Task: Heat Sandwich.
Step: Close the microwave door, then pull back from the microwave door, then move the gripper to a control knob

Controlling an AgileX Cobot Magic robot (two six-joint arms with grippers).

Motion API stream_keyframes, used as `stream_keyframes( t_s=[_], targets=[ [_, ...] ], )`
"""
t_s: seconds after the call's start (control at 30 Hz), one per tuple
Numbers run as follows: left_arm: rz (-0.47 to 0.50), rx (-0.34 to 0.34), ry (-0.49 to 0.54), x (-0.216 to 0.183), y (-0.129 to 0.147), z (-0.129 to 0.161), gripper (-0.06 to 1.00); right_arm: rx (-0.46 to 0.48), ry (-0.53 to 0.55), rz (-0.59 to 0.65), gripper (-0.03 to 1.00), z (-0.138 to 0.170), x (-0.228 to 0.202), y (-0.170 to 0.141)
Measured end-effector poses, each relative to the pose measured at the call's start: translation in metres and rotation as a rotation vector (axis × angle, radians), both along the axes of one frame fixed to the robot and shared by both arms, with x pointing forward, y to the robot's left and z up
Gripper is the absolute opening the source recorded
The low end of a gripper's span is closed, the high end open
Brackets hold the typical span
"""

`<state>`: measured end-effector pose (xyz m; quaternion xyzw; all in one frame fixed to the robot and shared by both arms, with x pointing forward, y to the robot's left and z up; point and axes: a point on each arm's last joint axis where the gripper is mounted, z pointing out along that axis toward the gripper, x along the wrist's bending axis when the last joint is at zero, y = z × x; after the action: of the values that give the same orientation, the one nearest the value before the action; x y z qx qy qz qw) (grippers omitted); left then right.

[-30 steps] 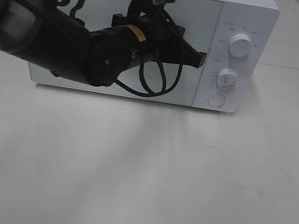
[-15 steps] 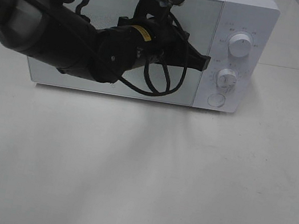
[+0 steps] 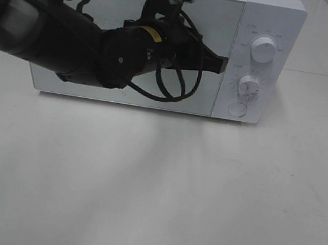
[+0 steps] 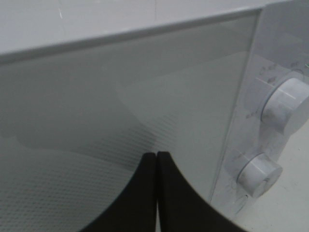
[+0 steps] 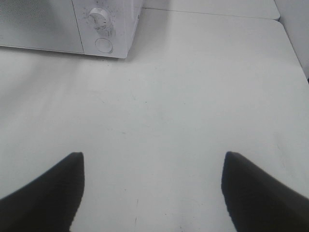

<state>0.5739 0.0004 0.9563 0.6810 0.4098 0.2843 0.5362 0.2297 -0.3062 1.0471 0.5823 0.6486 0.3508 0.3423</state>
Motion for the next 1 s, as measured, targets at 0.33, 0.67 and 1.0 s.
stream_keyframes(
  t_s=[0.33, 0.67, 1.0],
  targets=[
    [-0.013, 0.005, 0.027, -0.038, 0.015, 0.007, 0.00, 0.000, 0.000, 0.000, 0.76, 0.000, 0.000, 0.000],
    [-0.097, 0.075, 0.184, -0.075, 0.035, 0.013, 0.42, 0.000, 0.000, 0.000, 0.76, 0.000, 0.000, 0.000],
    [-0.282, 0.226, 0.386, -0.107, 0.045, 0.026, 0.97, 0.000, 0.000, 0.000, 0.76, 0.000, 0.000, 0.000]
  ],
)
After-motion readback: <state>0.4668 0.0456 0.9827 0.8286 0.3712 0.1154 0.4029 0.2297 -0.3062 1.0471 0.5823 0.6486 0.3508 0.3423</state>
